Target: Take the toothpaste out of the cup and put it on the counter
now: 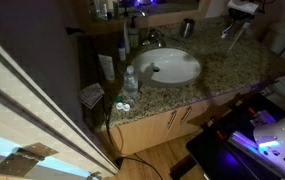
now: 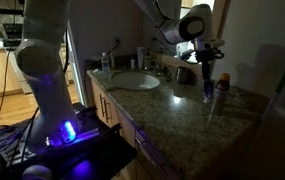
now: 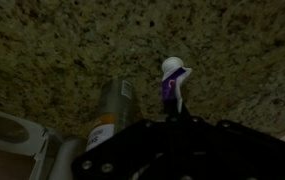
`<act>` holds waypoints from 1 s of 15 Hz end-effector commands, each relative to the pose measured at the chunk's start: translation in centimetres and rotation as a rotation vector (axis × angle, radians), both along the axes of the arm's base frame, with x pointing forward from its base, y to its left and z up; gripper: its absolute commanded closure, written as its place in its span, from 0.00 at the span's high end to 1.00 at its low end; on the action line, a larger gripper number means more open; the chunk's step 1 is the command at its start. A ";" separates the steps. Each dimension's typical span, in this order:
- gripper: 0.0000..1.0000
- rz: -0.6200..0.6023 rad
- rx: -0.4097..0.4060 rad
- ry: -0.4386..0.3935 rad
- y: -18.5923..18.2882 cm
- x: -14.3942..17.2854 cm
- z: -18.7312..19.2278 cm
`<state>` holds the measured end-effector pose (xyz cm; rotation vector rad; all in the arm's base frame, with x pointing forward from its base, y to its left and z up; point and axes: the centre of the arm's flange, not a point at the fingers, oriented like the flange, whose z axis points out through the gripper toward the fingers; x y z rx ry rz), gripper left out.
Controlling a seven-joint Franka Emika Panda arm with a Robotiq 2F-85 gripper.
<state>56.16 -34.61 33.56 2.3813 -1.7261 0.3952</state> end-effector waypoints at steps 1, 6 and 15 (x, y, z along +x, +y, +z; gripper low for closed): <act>0.00 -0.053 -0.013 -0.046 0.0 1.4 -0.2; 0.42 -0.073 0.014 -0.056 1.1 1.3 1.3; 1.00 0.065 0.132 -0.240 3.2 -1.7 14.6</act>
